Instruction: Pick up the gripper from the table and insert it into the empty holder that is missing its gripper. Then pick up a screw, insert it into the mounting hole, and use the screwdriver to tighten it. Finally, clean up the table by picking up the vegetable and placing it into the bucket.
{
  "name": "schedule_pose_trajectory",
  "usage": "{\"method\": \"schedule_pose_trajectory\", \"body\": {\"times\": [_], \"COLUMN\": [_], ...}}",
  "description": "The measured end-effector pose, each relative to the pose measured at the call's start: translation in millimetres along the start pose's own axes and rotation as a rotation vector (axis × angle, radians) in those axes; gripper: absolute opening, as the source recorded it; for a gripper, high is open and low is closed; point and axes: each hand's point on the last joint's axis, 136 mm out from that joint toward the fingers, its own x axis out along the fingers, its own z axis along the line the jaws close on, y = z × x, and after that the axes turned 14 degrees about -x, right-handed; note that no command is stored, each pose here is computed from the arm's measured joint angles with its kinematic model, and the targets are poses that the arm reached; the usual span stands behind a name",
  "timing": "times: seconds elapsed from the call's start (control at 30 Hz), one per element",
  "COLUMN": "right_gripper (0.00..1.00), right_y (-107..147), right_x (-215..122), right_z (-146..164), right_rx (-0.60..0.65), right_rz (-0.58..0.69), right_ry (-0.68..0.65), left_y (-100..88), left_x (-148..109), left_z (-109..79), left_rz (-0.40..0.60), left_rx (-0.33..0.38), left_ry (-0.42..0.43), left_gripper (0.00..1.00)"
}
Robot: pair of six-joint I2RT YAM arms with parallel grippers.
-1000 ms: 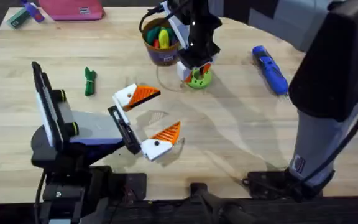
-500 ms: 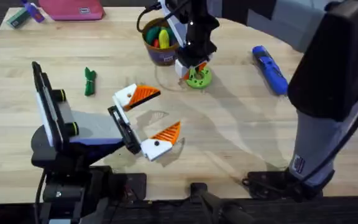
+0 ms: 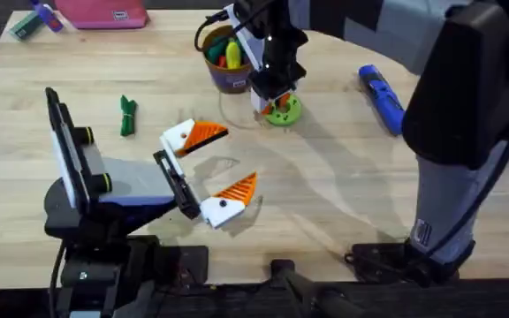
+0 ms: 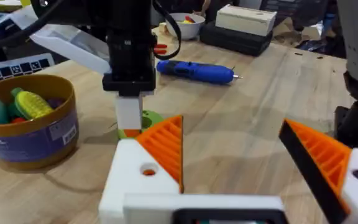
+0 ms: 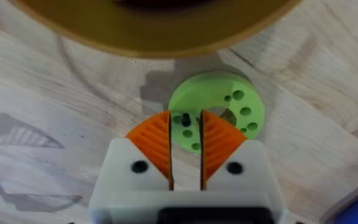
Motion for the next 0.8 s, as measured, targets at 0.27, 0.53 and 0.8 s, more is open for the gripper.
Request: {"method": "schedule_pose_trajectory", "body": {"times": [0.27, 0.53, 0.8], "right_gripper": [0.058, 0.007, 0.007], "right_y": [-0.1, -0.5, -0.6], "right_x": [0.5, 0.5, 0.5], "right_z": [0.0, -0.2, -0.2], "right_rx": [-0.002, -0.003, -0.003], "right_rz": [0.0, -0.001, -0.001], "right_ry": [0.0, 0.001, 0.001], "left_y": [0.0, 0.0, 0.0], "left_x": [0.0, 0.0, 0.0], "left_z": [0.0, 0.0, 0.0], "left_rz": [0.0, 0.0, 0.0], "left_rx": [0.0, 0.0, 0.0], "left_ry": [0.0, 0.0, 0.0], "left_gripper": [0.986, 0.985, 0.985]}}
